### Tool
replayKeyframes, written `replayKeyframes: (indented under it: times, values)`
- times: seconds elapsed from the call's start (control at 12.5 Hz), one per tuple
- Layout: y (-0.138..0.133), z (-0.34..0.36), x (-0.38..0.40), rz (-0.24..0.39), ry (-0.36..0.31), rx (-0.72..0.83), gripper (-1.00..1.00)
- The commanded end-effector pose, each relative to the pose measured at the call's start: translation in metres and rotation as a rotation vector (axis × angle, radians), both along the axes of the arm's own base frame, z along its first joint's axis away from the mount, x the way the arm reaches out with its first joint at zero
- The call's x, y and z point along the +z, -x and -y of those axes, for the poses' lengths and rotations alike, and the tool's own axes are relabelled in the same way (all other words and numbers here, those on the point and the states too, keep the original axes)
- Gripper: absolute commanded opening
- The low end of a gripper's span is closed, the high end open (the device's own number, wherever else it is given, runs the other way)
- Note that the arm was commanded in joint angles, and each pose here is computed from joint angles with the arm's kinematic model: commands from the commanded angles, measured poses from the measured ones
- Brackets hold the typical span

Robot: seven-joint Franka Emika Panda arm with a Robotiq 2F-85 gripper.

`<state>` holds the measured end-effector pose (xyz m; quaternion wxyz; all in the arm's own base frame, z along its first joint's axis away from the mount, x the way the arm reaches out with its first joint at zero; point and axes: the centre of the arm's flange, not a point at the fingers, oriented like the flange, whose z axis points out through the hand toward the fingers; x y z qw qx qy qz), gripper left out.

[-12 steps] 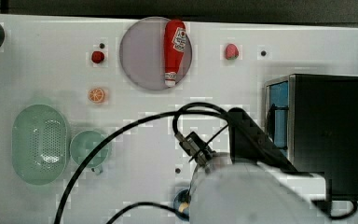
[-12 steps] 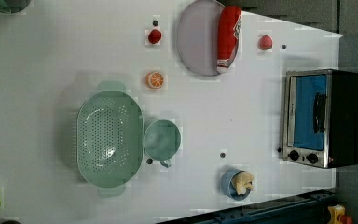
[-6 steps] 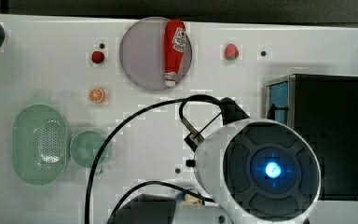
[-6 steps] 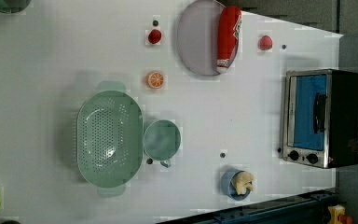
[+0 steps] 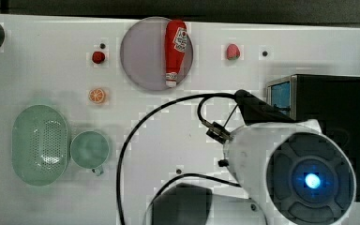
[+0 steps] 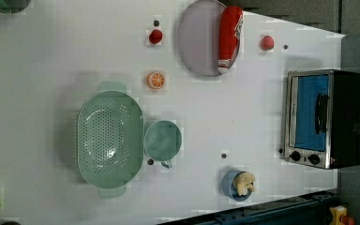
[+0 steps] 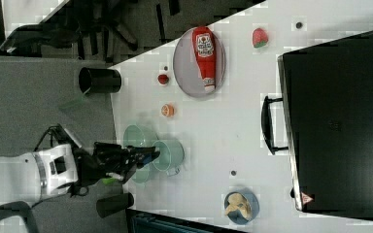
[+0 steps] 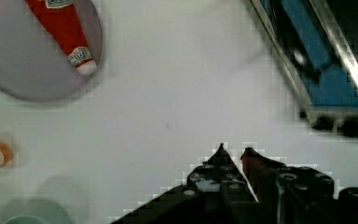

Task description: Flap open oven.

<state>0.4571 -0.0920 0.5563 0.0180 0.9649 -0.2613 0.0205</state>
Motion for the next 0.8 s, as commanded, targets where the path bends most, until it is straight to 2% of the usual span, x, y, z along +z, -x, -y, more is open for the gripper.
replayKeyframes:
  times: [0.08,0.24,0.4,0.56,0.8]
  values:
    - [0.006,0.043,-0.035,0.005,-0.016,0.189,-0.65]
    - [0.008,0.062,-0.056,0.001,-0.016,0.241,-0.65]
    - [0.007,0.079,-0.075,-0.009,0.010,0.326,-0.65]
    - [0.002,0.101,-0.089,0.006,0.030,0.390,-0.65]
    - [-0.002,0.134,-0.114,0.013,0.053,0.401,-0.65]
